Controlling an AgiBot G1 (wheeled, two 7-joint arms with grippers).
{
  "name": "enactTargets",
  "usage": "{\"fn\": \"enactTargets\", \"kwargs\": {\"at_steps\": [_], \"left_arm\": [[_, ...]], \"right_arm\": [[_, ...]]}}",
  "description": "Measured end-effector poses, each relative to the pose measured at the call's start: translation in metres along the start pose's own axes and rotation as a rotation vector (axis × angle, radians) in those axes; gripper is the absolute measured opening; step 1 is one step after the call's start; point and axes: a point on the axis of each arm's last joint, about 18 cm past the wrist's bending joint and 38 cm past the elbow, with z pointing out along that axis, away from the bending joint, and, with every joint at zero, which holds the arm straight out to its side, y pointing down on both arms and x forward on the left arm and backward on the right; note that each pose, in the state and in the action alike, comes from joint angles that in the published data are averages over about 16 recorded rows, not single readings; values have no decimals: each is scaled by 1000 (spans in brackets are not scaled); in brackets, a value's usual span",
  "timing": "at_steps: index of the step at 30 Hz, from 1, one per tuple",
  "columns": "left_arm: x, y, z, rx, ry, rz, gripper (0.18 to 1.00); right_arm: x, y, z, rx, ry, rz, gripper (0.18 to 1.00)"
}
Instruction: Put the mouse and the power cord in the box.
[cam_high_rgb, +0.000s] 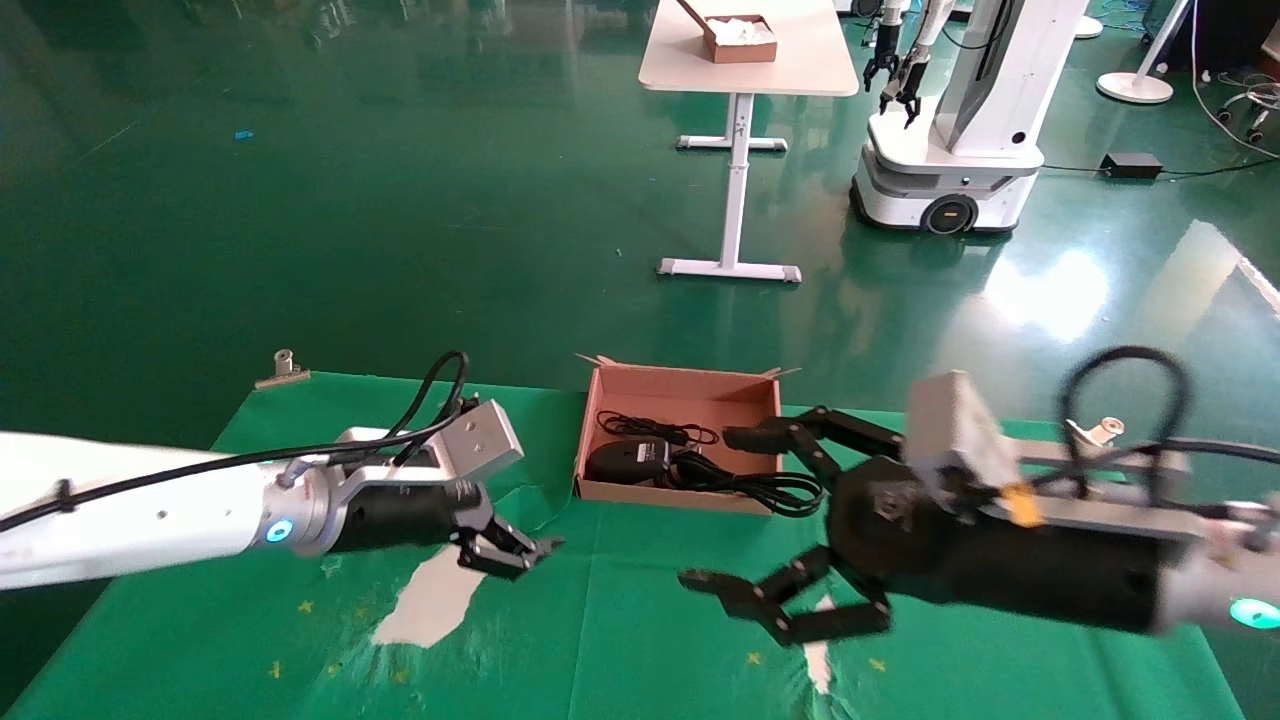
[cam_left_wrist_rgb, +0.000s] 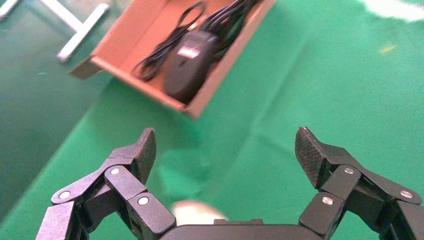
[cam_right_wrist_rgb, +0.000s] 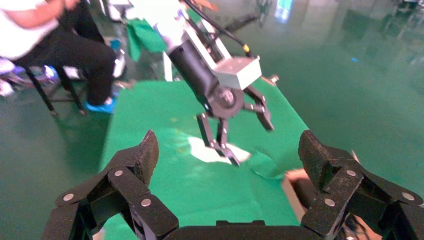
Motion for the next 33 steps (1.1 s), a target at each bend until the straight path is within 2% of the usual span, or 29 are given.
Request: {"fn": "enactTargets", "kwargs": {"at_steps": [9, 17, 25, 33], "left_arm": [[28, 0, -29, 155, 124, -119, 1001], [47, -4, -66, 307, 215, -175, 1001], [63, -11, -111, 461, 288, -183, 1001], [78, -17, -162, 605, 346, -145, 1001]], "right_arm": [[-36, -25, -38, 83, -79, 35, 1001], [-58, -40, -56, 116, -132, 46, 1001], [-62, -43, -60, 122, -144, 48, 1001], [-62, -43, -60, 122, -144, 48, 1001]]}}
